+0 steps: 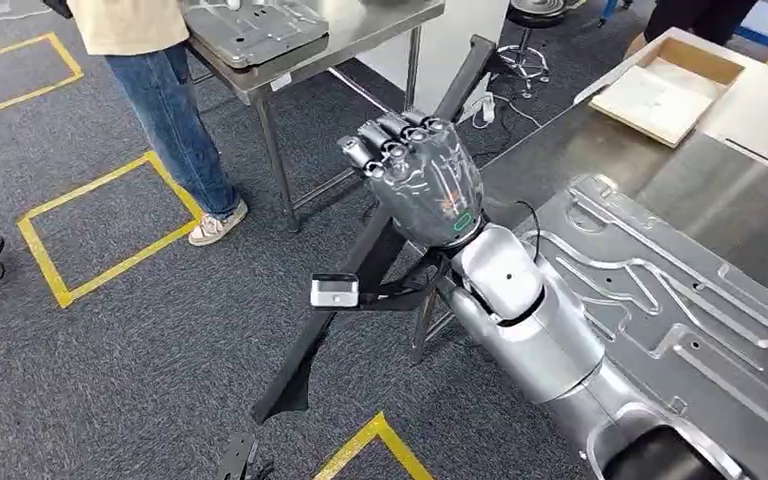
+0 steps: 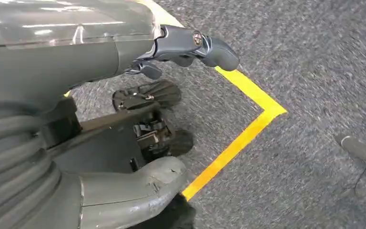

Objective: Take the parts from the cabinet and place them on the table.

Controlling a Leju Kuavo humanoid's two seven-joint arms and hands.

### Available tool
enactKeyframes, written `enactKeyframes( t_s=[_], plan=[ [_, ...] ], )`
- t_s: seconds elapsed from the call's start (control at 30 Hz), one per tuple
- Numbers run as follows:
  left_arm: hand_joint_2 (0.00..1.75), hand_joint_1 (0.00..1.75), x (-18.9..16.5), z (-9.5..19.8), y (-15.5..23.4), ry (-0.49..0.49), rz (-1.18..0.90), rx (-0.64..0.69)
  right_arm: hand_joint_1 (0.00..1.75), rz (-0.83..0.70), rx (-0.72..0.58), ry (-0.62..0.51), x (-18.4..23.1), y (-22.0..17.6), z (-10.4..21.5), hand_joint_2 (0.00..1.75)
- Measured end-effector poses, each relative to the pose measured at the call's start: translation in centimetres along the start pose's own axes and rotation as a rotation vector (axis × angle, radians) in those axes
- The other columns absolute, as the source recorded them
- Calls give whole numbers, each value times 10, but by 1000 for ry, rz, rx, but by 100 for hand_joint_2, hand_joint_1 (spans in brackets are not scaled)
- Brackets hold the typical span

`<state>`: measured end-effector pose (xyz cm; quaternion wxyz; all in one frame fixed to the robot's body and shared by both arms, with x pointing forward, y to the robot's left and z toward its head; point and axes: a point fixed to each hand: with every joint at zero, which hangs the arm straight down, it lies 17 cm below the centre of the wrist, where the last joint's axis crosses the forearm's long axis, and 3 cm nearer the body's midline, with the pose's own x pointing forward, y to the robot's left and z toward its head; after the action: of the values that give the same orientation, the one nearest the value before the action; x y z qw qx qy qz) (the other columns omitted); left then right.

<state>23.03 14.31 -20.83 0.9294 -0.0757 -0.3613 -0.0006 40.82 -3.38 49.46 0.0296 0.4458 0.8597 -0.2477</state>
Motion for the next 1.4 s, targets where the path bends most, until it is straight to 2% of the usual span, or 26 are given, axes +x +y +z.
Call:
enactKeyframes(
  t_s=[0.4, 0.9, 1.4],
  plan=[
    [175, 0, -1, 0, -1, 1, 1, -2, 175, 46, 30, 3, -10, 6, 11, 175],
    [175, 0, -1, 1, -1, -2, 4, -5, 175, 150, 96, 86, -72, 6, 56, 175],
    [175, 0, 7, -3, 5, -16, -22, 13, 175, 160, 58, 109, -78, -4, 49, 175]
  ],
)
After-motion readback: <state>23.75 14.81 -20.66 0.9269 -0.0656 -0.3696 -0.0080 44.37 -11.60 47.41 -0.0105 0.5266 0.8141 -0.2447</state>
